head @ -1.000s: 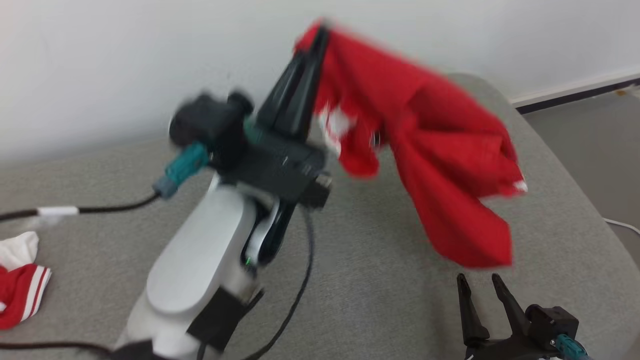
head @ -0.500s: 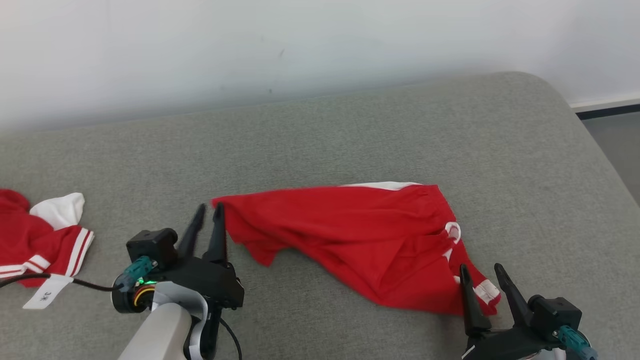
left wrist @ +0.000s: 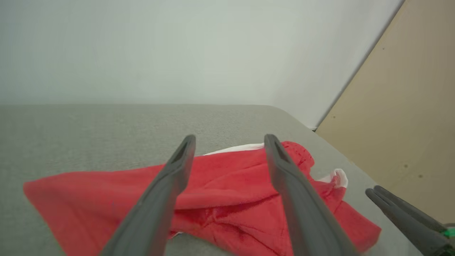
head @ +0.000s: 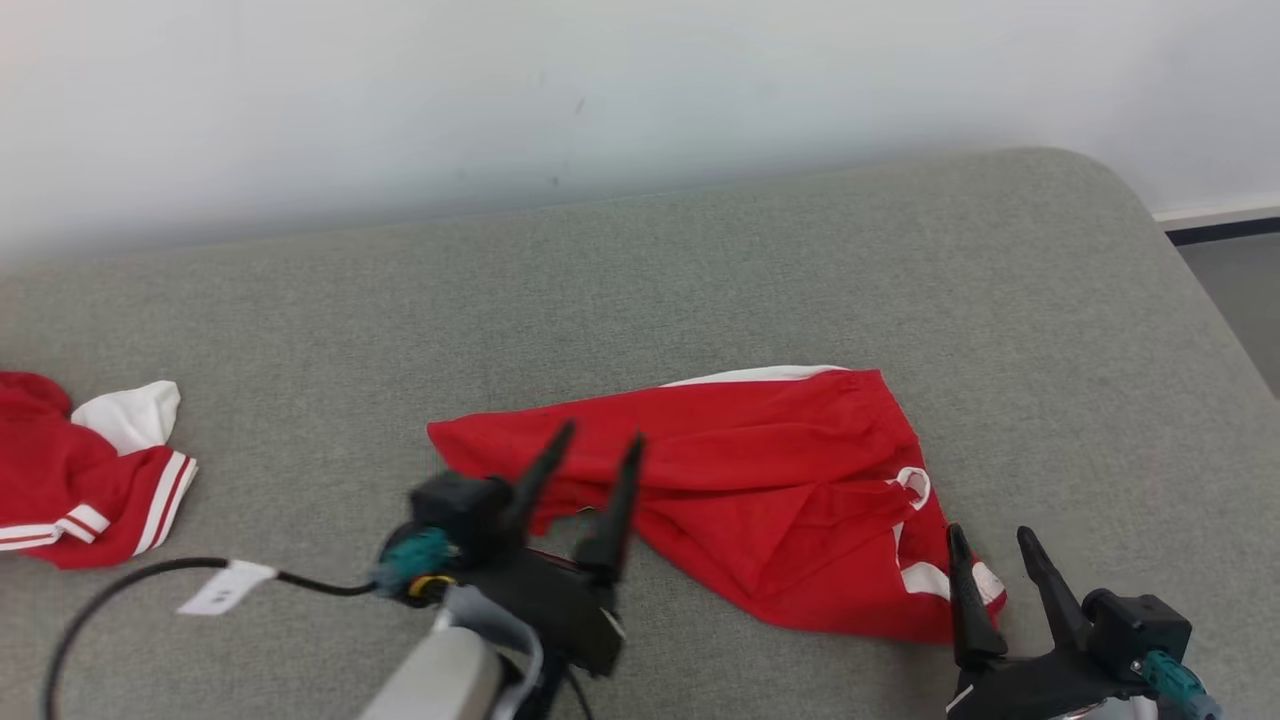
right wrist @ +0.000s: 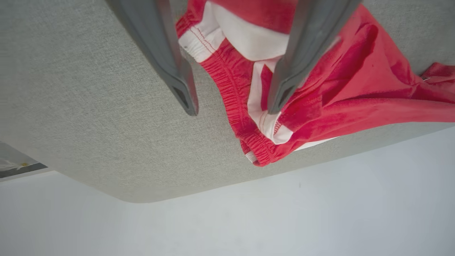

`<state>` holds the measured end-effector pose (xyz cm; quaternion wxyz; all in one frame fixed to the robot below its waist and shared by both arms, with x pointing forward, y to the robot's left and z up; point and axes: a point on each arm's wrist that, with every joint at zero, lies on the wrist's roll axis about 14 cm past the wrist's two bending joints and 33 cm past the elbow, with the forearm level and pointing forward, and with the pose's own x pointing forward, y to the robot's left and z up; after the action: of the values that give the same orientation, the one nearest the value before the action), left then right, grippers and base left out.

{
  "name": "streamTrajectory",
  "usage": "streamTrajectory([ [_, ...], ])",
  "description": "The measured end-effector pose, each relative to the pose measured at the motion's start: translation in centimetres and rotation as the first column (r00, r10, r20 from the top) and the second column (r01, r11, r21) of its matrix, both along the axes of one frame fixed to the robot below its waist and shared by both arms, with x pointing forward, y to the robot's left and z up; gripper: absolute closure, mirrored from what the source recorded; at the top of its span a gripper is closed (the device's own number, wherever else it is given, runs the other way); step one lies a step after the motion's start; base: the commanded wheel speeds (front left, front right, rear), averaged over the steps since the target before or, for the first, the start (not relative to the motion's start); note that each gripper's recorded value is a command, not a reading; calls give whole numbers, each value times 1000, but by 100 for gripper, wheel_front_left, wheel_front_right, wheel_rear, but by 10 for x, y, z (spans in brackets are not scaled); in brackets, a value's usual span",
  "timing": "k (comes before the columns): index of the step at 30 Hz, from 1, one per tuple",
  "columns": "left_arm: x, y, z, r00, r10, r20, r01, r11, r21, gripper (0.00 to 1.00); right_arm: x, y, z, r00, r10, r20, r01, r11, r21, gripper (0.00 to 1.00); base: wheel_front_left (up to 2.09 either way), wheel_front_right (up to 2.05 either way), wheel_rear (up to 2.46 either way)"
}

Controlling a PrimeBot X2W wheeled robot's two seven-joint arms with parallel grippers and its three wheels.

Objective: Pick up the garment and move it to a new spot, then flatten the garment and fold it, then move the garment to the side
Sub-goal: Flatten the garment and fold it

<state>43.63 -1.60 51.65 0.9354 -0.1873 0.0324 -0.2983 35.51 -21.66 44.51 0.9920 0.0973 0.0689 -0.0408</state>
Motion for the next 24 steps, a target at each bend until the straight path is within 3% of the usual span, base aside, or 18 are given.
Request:
streamTrajectory([
  [4,-26,-49,0,985,-171,-1,171,985,21,0,-5,-13,1,999,-38,0,38,999,-12,0,0,0,0],
  [10,-49,-95,-15,939,-342,-25,343,935,95,0,-18,-32,-1,995,-100,-8,100,995,-18,0,0,0,0],
  [17,-48,-106,-68,929,-350,-120,370,871,324,0,-38,-53,-4,984,-178,-21,178,984,-21,0,0,0,0],
  [22,-48,-108,-92,923,-351,-154,384,832,402,0,-48,-64,-8,975,-219,-33,218,976,-29,0,0,0,0],
  [23,-46,-107,-93,926,-344,-152,376,834,404,13,-48,-64,-9,975,-221,-37,220,975,-30,0,0,0,0],
  [24,-43,-106,-94,931,-333,-152,366,836,410,58,-47,-64,-9,975,-219,-38,218,975,-31,0,0,0,0],
])
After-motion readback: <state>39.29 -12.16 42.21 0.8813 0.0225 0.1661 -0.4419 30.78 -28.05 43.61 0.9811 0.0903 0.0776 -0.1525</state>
